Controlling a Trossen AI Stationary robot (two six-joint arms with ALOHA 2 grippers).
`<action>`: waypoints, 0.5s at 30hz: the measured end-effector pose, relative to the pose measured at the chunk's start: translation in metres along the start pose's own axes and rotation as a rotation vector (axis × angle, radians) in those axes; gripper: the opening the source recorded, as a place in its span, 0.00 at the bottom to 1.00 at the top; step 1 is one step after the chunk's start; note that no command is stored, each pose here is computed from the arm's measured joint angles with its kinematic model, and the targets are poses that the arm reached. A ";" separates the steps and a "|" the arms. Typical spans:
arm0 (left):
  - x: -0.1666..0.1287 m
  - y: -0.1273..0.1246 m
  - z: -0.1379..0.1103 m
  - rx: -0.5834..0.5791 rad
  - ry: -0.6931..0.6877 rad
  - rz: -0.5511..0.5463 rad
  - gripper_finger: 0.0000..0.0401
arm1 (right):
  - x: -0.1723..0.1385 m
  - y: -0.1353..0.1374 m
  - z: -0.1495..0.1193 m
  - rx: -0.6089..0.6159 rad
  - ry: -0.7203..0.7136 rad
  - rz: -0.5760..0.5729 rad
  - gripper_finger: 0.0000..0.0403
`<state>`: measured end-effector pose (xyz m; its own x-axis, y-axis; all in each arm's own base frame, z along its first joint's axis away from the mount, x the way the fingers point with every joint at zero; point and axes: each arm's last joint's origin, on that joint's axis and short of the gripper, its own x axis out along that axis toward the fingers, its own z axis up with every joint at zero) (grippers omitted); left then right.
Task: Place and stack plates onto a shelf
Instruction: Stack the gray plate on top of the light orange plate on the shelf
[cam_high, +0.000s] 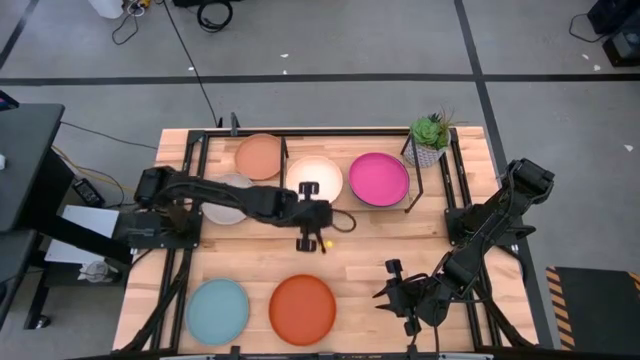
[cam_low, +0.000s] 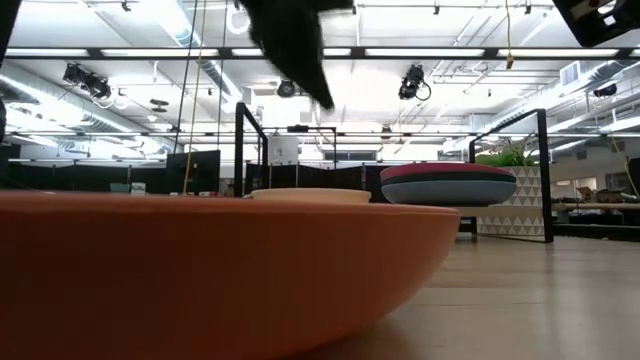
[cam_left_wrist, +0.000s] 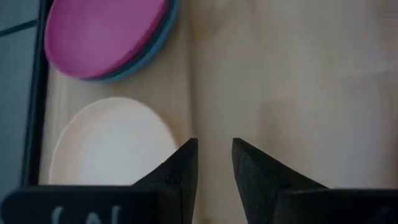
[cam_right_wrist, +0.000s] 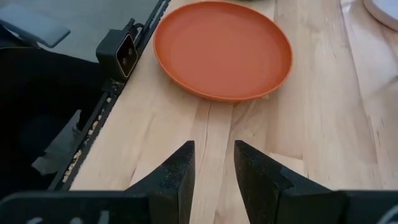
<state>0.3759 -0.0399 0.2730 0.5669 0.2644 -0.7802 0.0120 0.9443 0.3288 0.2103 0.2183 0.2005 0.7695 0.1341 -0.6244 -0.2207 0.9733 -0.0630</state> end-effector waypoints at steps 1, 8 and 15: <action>-0.012 -0.003 0.005 -0.006 -0.016 -0.010 0.27 | 0.000 0.000 0.000 -0.002 0.000 0.000 0.29; -0.071 -0.026 0.000 -0.097 0.053 -0.069 0.27 | 0.000 -0.001 0.000 -0.054 -0.005 -0.011 0.29; -0.085 -0.066 -0.038 -0.116 0.279 -0.026 0.27 | 0.002 -0.005 0.003 -0.099 -0.024 -0.051 0.29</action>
<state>0.2956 -0.1172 0.2975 0.3189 0.2684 -0.9090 -0.0797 0.9633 0.2564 0.2148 0.2145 0.2020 0.7953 0.0903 -0.5994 -0.2379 0.9560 -0.1716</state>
